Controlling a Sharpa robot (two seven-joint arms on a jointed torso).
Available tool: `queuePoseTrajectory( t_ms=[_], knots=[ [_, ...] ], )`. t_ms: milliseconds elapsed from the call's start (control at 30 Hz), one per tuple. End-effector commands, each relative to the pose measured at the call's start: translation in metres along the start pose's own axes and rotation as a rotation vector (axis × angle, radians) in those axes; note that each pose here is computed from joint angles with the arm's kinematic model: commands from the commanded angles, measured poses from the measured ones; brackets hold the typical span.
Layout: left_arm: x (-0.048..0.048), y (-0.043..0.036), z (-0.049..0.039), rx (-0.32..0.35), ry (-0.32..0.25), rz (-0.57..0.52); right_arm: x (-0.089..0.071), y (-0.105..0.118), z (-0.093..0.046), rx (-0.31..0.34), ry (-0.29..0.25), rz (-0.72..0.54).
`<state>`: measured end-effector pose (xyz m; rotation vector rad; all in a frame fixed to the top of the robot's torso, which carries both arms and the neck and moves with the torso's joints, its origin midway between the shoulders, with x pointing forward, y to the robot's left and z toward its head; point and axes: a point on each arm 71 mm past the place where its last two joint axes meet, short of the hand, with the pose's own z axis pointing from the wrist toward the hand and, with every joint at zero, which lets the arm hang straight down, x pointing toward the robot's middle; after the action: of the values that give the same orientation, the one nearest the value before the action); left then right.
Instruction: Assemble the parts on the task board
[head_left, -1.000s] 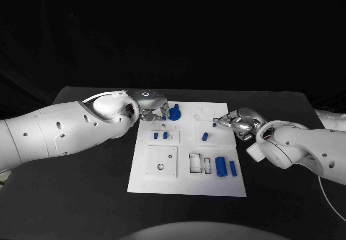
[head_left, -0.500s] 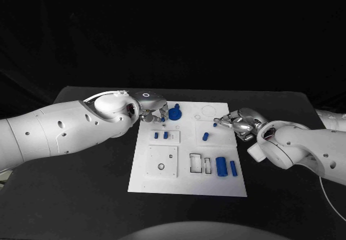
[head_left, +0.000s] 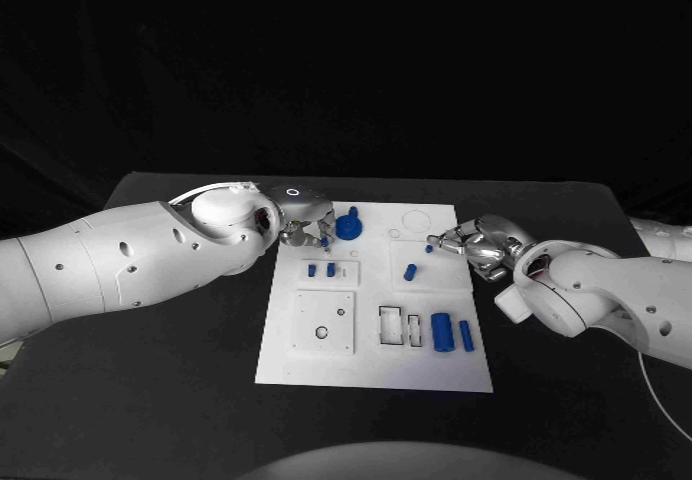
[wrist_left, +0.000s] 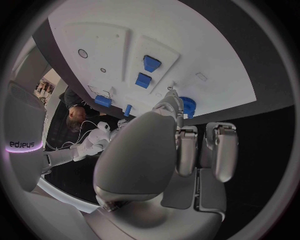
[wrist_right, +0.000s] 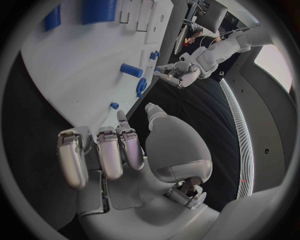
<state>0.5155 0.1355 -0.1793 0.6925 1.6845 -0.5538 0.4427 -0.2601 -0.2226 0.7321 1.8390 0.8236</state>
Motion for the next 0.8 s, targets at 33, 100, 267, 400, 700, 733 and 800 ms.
queuePoseTrajectory(
  t_ms=[33, 100, 267, 400, 700, 733, 800],
  knots=[
    [0.0010, -0.0029, 0.0015, 0.010, 0.020, -0.002, 0.0018, 0.0004, -0.0004, -0.004, 0.015, -0.006],
    [0.0011, -0.0032, 0.0017, 0.010, 0.021, -0.002, 0.0020, 0.0006, -0.0004, -0.005, 0.016, -0.006],
    [0.0020, -0.0038, 0.0032, 0.012, 0.026, -0.002, 0.0024, 0.0009, -0.0006, -0.005, 0.016, -0.006],
    [0.0032, -0.0044, 0.0047, 0.016, 0.027, -0.003, 0.0026, 0.0010, -0.0008, -0.005, 0.017, -0.006],
    [0.0046, -0.0055, 0.0053, 0.018, 0.031, -0.004, 0.0026, 0.0008, -0.0012, -0.003, 0.018, -0.005],
    [0.0047, -0.0052, 0.0052, 0.016, 0.031, -0.004, 0.0026, 0.0009, -0.0013, -0.003, 0.018, -0.005],
    [0.0047, -0.0047, 0.0052, 0.012, 0.030, -0.004, 0.0027, 0.0009, -0.0013, -0.003, 0.018, -0.005]
  ],
)
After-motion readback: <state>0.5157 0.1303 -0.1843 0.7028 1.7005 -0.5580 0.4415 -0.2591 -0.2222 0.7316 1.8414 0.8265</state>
